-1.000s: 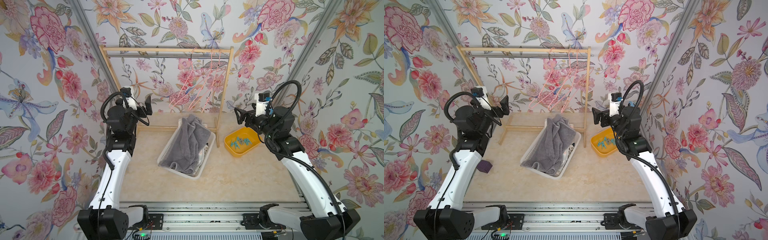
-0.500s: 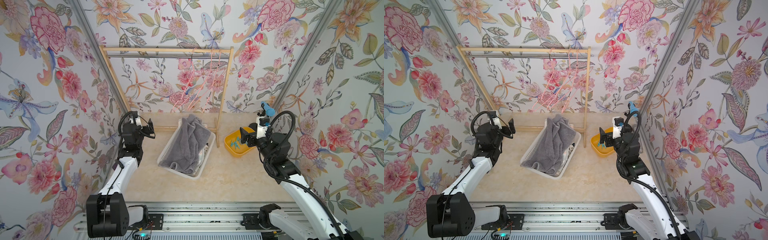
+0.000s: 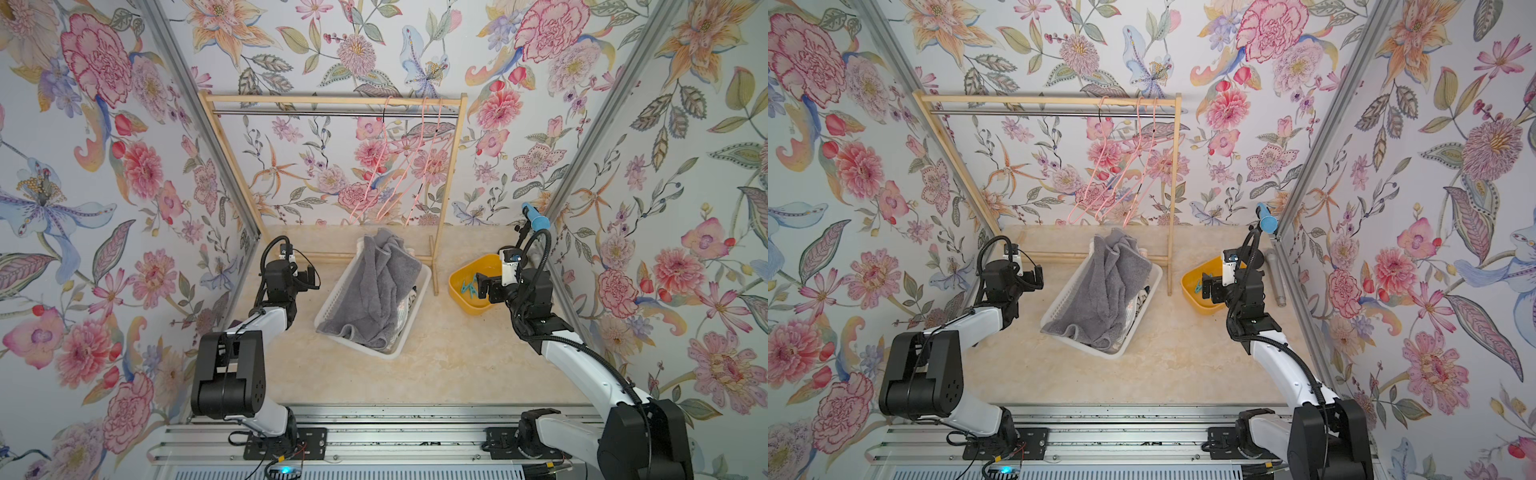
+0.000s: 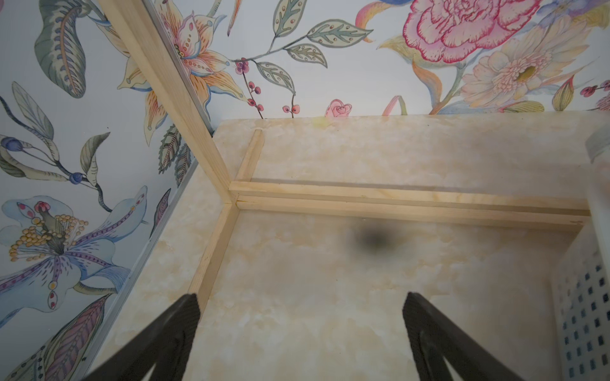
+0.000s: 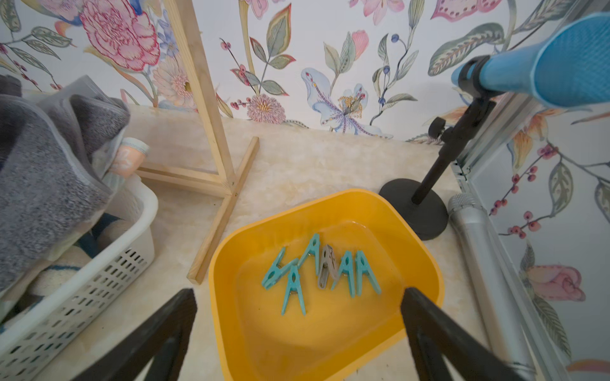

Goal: Remove the clothespins securing towels to the hanger
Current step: Reset both arms

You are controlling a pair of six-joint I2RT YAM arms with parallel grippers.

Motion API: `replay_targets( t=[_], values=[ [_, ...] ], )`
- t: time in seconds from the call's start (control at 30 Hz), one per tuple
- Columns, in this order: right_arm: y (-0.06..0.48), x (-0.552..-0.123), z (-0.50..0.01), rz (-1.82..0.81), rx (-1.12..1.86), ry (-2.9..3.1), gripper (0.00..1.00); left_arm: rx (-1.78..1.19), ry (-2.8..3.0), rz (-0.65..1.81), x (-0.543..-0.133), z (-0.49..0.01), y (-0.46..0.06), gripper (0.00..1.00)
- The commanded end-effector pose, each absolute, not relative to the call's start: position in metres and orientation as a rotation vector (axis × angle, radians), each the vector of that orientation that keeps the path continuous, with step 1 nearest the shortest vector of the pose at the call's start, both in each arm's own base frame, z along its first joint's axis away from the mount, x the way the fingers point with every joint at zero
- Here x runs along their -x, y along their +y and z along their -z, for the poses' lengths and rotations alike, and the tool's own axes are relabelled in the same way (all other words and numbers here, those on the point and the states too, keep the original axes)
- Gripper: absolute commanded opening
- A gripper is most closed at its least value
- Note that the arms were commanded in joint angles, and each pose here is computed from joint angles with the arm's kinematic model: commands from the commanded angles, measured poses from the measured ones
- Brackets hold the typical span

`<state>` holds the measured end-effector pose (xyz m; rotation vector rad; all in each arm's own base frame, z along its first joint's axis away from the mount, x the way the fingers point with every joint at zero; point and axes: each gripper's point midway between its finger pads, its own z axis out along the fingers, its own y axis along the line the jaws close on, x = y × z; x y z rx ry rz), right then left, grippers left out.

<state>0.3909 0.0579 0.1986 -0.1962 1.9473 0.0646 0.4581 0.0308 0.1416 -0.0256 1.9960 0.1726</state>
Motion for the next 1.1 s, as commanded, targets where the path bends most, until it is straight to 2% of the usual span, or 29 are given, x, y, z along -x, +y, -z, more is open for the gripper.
replay_targets(
  t=[0.0, 0.43, 0.73, 1.07],
  values=[
    [0.053, -0.398, -0.192, -0.086, 0.189, 1.928, 1.00, 0.026, 2.036, -0.262, -0.451, -0.116, 0.042, 1.00],
    [0.030, -0.400, -0.142, -0.065, 0.159, 1.901, 1.00, 0.103, 1.871, -0.319, -0.420, -0.119, 0.053, 1.00],
    [0.018, -0.397, -0.118, -0.012, 0.112, 1.887, 1.00, 0.058, 1.714, -0.301, -0.394, -0.142, 0.042, 1.00],
    [0.013, -0.383, -0.124, 0.002, 0.085, 1.811, 1.00, 0.167, 1.570, -0.441, -0.353, -0.148, 0.047, 1.00]
  ],
)
